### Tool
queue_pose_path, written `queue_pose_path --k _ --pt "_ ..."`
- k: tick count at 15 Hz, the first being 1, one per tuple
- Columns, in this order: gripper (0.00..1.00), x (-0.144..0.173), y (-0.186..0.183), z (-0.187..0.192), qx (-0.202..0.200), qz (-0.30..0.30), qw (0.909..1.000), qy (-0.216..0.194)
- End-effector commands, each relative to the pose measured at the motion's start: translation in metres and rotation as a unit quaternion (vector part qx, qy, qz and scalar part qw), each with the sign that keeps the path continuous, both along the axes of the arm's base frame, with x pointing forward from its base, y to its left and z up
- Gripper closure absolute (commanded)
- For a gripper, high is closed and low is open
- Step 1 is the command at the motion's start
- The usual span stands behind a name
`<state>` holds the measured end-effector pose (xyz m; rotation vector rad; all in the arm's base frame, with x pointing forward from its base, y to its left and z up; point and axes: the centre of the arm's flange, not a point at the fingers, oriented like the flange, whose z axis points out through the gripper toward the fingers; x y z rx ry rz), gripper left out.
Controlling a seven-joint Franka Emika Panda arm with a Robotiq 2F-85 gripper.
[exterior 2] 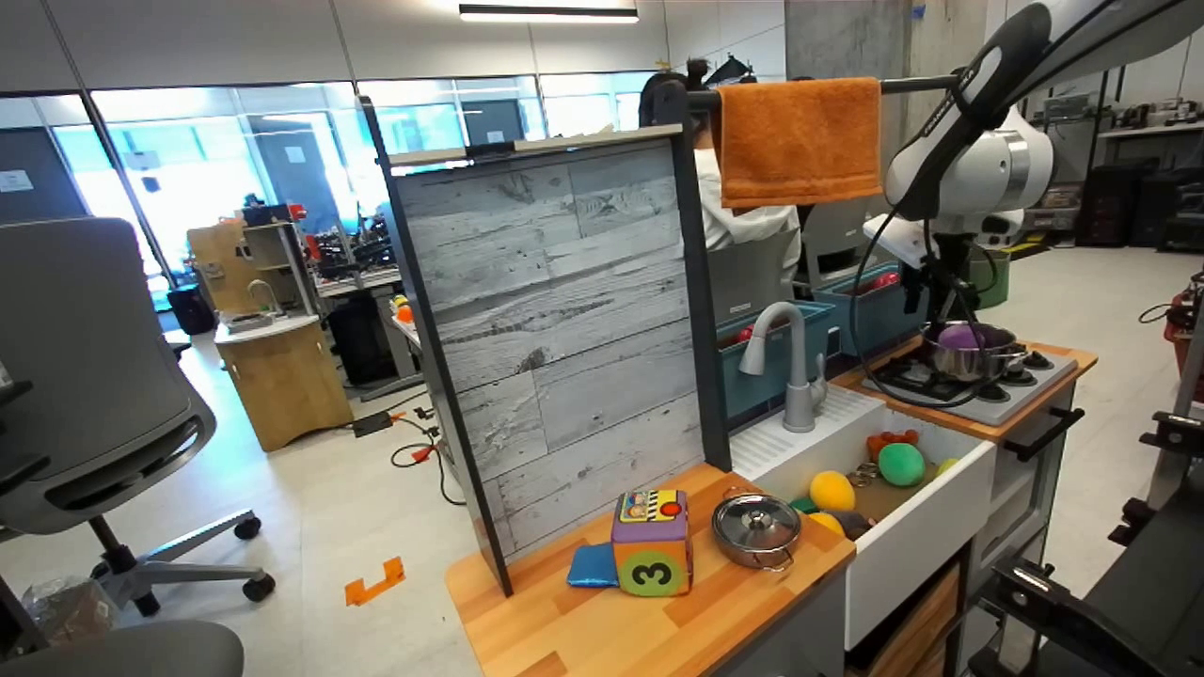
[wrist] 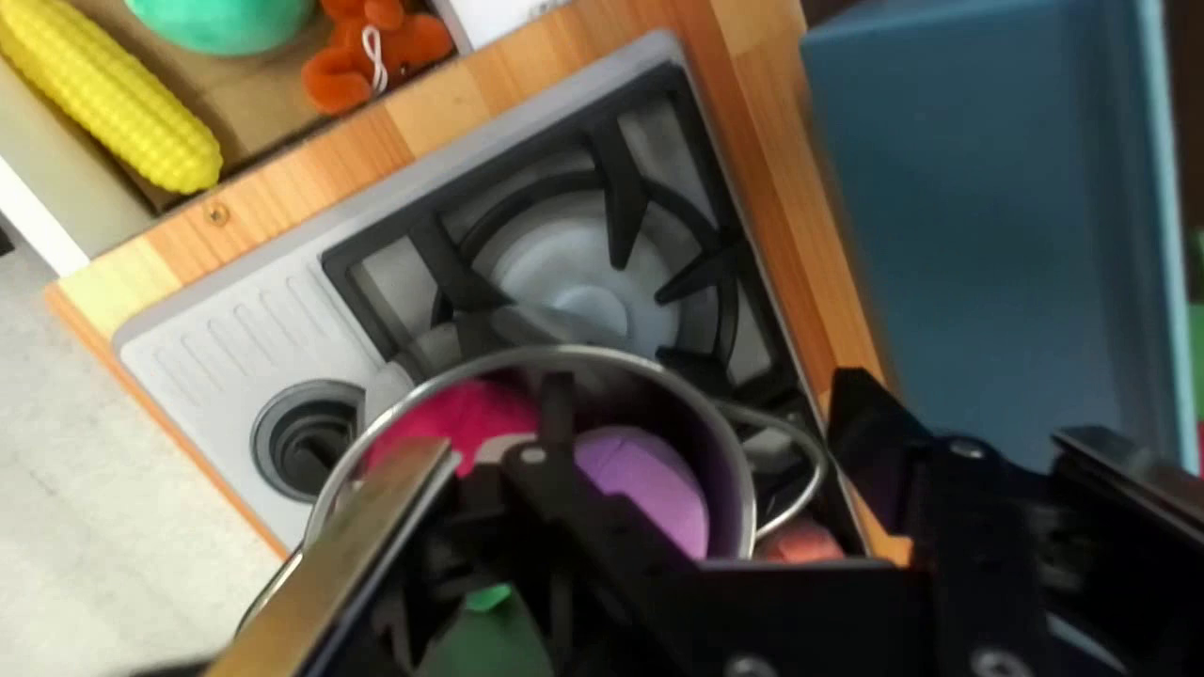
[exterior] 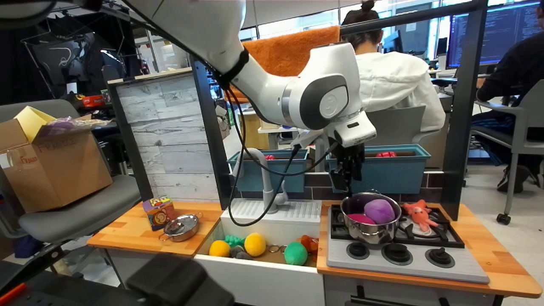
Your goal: Pick up the purple plush toy from the sink and put it in the pot
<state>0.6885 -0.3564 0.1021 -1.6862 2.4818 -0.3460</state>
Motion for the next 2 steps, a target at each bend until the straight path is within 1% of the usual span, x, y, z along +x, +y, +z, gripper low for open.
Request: queue_pose_path --k 1,2 --pt "0.24 0.0005 0.0011 -0.0005 0.004 0.003 1.0 -0.002" --pt "0.17 -0.0005 0.0005 -0.0014 0.003 0.003 1.0 0.0"
